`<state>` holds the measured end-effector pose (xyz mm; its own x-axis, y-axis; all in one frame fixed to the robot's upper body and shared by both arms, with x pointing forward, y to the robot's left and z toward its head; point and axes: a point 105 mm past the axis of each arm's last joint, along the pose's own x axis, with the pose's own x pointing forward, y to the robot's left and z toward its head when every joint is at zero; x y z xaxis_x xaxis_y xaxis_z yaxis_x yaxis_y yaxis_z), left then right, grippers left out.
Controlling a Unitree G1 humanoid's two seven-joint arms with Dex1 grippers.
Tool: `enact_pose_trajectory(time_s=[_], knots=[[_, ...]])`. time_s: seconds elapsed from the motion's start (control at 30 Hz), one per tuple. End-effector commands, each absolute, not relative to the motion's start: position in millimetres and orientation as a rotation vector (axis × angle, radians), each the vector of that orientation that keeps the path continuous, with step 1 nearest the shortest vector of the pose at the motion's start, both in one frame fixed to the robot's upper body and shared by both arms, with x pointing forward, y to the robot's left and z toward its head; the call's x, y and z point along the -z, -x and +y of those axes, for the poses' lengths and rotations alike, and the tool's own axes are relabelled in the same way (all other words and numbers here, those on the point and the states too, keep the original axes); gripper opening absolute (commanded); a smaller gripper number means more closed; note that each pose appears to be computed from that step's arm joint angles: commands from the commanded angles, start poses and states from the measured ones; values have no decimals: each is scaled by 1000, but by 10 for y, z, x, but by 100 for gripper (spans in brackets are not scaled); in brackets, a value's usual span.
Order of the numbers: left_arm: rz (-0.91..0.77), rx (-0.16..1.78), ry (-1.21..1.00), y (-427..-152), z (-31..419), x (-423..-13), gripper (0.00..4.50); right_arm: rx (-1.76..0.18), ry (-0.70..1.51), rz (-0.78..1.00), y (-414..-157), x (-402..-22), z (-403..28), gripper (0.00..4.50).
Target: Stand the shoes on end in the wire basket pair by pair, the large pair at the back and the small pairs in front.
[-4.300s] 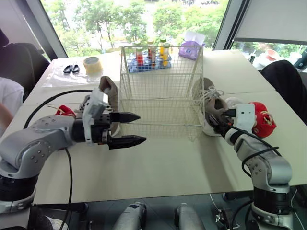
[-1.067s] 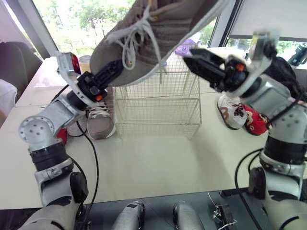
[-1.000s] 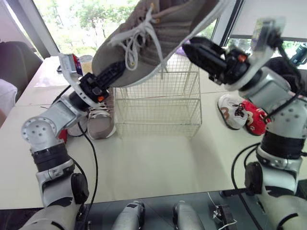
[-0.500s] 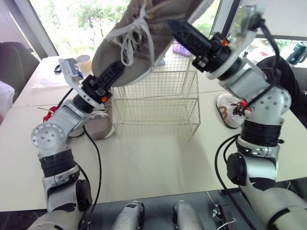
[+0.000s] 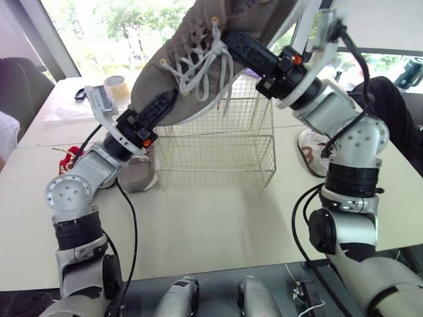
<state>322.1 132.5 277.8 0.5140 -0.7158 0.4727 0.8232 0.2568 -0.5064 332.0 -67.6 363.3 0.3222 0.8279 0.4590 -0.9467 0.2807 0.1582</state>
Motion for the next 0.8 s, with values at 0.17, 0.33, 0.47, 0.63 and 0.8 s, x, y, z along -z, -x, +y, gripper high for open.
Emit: enact_pose_trajectory(time_s=[0.17,0.33,0.47,0.63,0.8], knots=[[-129,1037,630,-3147,1544,-2822,448,-1101,-159,-508,-3432,-4243,-978,174],[-108,1020,566,-3105,1634,-2740,448,-1051,96,-588,-3572,-4442,-1166,174],[-100,1019,533,-3084,1616,-2697,448,-1084,292,-577,-3650,-4368,-1145,174],[-103,1014,510,-3073,1606,-2686,448,-1132,432,-493,-3787,-4127,-1150,174],[-110,1015,504,-3069,1585,-2696,448,-1139,478,-439,-3905,-3919,-1161,174]])
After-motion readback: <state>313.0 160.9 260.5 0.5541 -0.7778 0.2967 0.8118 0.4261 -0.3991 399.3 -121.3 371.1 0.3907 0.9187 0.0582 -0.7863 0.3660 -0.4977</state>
